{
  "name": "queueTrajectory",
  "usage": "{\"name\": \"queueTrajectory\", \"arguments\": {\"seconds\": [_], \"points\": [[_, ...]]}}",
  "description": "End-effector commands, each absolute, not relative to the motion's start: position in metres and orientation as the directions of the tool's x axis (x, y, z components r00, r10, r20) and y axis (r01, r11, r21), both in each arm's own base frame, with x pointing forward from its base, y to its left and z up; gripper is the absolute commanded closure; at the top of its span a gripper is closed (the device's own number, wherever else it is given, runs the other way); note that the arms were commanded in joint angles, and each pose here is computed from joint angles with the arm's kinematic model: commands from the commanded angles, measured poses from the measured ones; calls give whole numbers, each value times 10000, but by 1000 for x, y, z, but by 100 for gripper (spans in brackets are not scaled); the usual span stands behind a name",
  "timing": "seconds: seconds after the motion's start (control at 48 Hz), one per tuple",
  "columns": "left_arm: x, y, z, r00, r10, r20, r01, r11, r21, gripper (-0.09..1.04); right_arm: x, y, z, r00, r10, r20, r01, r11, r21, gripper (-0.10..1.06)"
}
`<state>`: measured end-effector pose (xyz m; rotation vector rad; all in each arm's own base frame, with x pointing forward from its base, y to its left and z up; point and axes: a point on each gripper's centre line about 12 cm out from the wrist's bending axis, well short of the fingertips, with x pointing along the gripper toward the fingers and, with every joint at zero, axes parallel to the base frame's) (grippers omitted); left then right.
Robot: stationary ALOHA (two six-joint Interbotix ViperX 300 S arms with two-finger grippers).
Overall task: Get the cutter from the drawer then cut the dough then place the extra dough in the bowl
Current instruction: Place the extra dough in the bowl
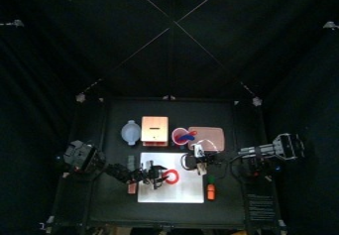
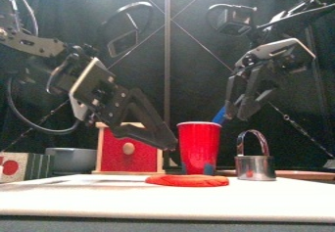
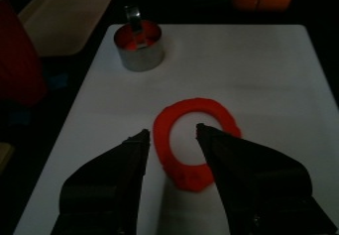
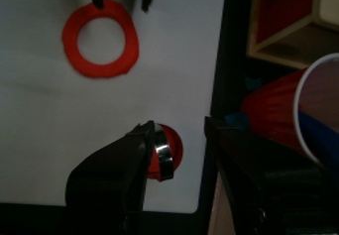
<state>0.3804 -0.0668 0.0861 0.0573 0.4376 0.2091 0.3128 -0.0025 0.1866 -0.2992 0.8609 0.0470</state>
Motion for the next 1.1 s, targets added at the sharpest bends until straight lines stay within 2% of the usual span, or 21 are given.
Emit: {"name": "queueTrajectory", "arguments": {"seconds": [0.021, 0.354, 0.708, 0.958, 1.104], "points": [[392, -61, 86, 8754, 2132, -4339, -1993, 9768, 780, 10, 321, 4, 200, 6883, -597, -7230, -1580, 9604, -2297, 16], [401, -57, 73, 8117, 1482, -5650, -1685, 9856, 164, 14, 317, 7, 192, 6776, -434, -7341, -1554, 9673, -2006, 16], [392, -56, 63, 7831, 1390, -6061, -1591, 9870, 207, 36, 317, 9, 190, 6811, -287, -7317, -1408, 9755, -1693, 16], [393, -55, 66, 7930, 1416, -5925, -1534, 9877, 306, 41, 320, 8, 188, 6763, -287, -7361, -1380, 9766, -1648, 16], [396, -54, 87, 8381, 1516, -5240, -1532, 9874, 407, 42, 324, 9, 193, 6918, -252, -7216, -1363, 9769, -1648, 16]]}}
